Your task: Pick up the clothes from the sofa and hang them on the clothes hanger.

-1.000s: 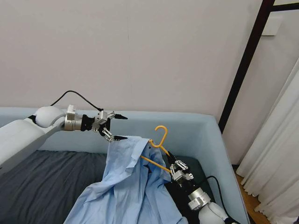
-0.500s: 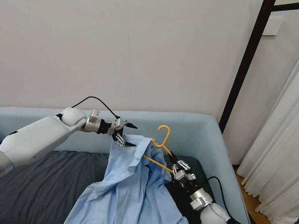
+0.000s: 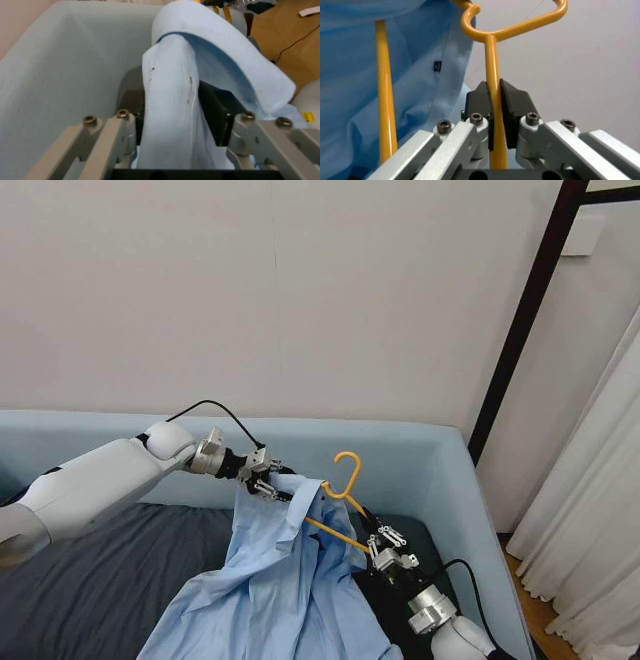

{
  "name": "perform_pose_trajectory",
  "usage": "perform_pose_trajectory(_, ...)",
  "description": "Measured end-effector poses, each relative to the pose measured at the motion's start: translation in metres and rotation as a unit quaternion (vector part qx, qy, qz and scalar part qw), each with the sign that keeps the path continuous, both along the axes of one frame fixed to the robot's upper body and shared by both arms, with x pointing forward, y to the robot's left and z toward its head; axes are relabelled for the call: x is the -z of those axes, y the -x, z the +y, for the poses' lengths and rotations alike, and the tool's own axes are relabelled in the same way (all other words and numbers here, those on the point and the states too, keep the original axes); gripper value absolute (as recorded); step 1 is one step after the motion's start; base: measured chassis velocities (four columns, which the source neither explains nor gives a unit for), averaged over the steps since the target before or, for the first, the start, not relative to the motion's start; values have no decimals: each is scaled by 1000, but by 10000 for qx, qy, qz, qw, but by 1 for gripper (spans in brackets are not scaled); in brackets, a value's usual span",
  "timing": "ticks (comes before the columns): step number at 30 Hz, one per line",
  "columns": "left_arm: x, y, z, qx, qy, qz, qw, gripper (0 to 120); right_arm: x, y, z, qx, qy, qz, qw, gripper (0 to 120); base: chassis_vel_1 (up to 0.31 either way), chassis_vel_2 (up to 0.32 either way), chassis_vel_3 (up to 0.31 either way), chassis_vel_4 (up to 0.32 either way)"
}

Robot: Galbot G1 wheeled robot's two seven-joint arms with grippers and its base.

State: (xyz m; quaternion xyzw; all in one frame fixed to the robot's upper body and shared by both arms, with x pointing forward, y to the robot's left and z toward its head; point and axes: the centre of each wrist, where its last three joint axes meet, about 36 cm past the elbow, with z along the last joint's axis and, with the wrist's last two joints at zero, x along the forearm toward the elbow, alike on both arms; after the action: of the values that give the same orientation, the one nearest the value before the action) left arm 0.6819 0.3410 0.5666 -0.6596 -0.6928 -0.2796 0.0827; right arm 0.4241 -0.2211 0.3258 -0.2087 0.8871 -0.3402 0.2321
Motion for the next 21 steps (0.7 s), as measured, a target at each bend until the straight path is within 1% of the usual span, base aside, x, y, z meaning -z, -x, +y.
perform_pose_trajectory(3,3,2,3,2,-2,30,10000,22,1,0,0,-7,11,8,10000,4,0,0,0,0)
perform_pose_trajectory(4,3,2,3,2,-2,30,10000,22,1,0,0,-7,11,8,10000,4,0,0,0,0)
perform_pose_trajectory(7,6,6,3,67,-19,76,9999,10,2,0,0,-17,10,12,10000,4,0,0,0,0)
perform_pose_trajectory(9,7,7,4,81,-30,84,9999,8,2,0,0,-20,7,11,10000,4,0,0,0,0)
perform_pose_trajectory(19,15,15,12,0,51,65,10000,8,0,2,3,-82,10,4,10000,4,0,0,0,0)
perform_pose_trajectory(21,18,17,15,-77,106,49,9999,8,-4,4,5,-108,-56,16,9999,13,0,0,0,0)
